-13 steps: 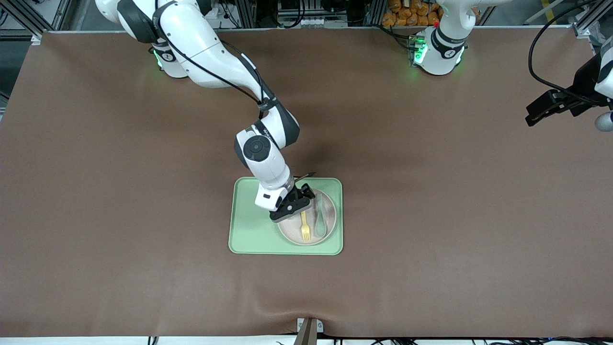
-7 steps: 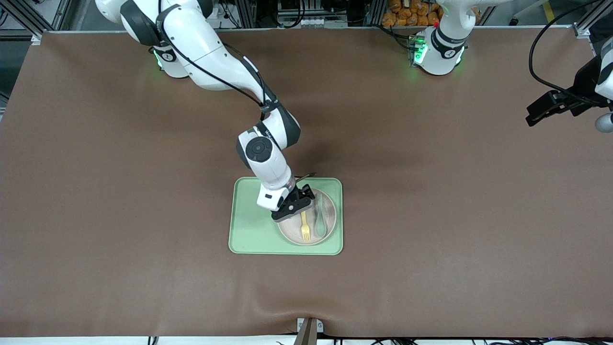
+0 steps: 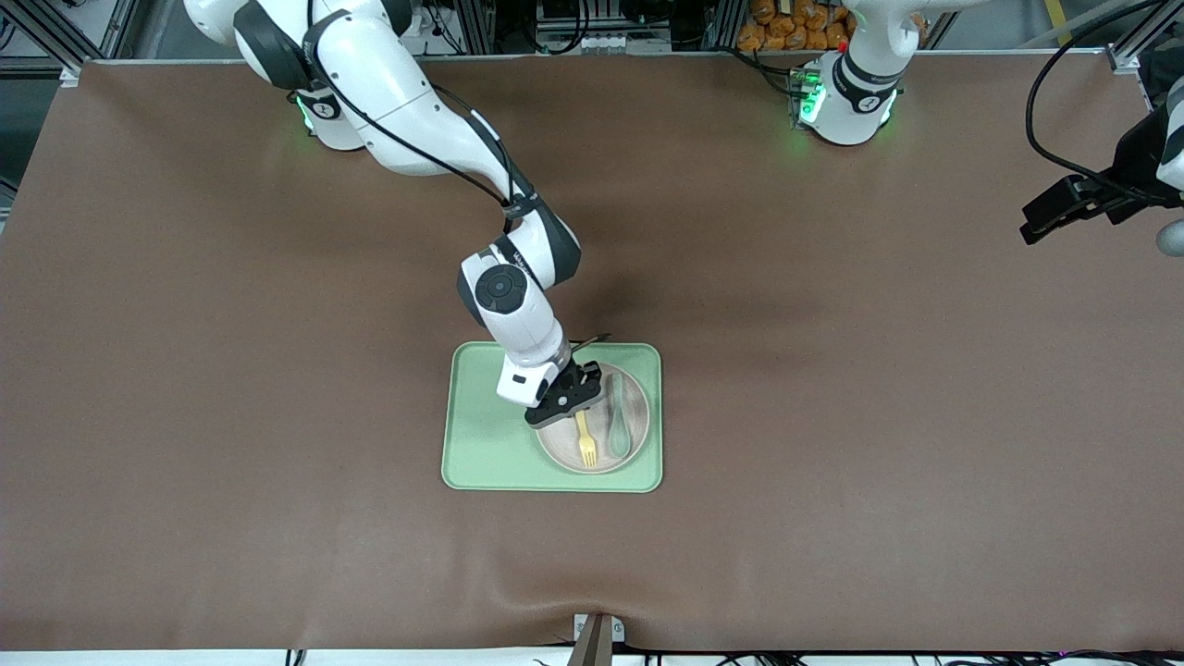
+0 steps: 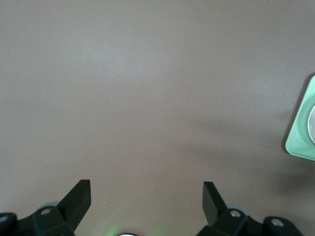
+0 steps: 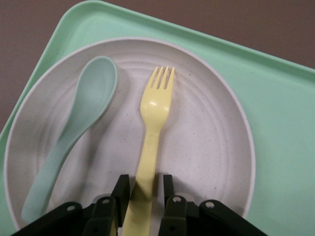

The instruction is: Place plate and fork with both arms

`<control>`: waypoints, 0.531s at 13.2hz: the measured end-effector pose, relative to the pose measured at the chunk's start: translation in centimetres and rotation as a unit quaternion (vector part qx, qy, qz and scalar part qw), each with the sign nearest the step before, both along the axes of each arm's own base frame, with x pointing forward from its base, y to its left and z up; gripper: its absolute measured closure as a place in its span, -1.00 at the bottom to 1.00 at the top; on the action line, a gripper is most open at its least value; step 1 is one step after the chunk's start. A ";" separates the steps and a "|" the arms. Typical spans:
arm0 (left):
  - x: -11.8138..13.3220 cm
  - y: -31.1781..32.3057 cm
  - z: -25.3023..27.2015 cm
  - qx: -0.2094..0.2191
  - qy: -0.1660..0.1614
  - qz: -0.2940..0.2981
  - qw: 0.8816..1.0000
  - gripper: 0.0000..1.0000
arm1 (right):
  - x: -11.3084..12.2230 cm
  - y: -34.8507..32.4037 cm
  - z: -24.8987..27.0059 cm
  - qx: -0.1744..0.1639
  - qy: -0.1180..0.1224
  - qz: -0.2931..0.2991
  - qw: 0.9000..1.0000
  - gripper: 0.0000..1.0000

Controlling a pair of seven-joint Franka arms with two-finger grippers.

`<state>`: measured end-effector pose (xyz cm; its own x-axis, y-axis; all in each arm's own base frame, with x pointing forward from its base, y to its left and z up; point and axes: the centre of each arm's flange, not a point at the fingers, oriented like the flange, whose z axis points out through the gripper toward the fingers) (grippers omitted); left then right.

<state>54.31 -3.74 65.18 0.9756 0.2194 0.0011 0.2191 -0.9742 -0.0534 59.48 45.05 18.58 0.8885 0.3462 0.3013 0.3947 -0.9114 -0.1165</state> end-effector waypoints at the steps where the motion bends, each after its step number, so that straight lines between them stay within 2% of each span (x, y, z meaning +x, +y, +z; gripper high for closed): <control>1: 0.0 0.0 0.1 0.000 -0.001 0.000 1.000 -1.00 | 0.0 0.0 0.0 0.000 0.000 0.000 1.000 0.35; 2: 0.0 0.0 0.2 0.000 -0.003 0.000 1.000 -1.00 | 0.0 0.0 0.0 0.001 -0.001 0.000 1.000 0.59; 3: 0.0 0.0 0.4 0.000 -0.004 0.000 1.000 -1.00 | 0.1 0.1 0.1 0.002 -0.003 0.000 1.000 0.74; 5: 0.0 0.0 0.5 0.000 -0.006 0.000 1.000 -1.00 | 0.1 0.0 0.1 0.001 -0.003 -0.001 1.000 0.81; 7: 0.0 0.0 0.5 0.000 -0.006 0.000 1.000 -1.00 | 0.3 -0.2 0.2 0.001 -0.005 -0.002 1.000 0.80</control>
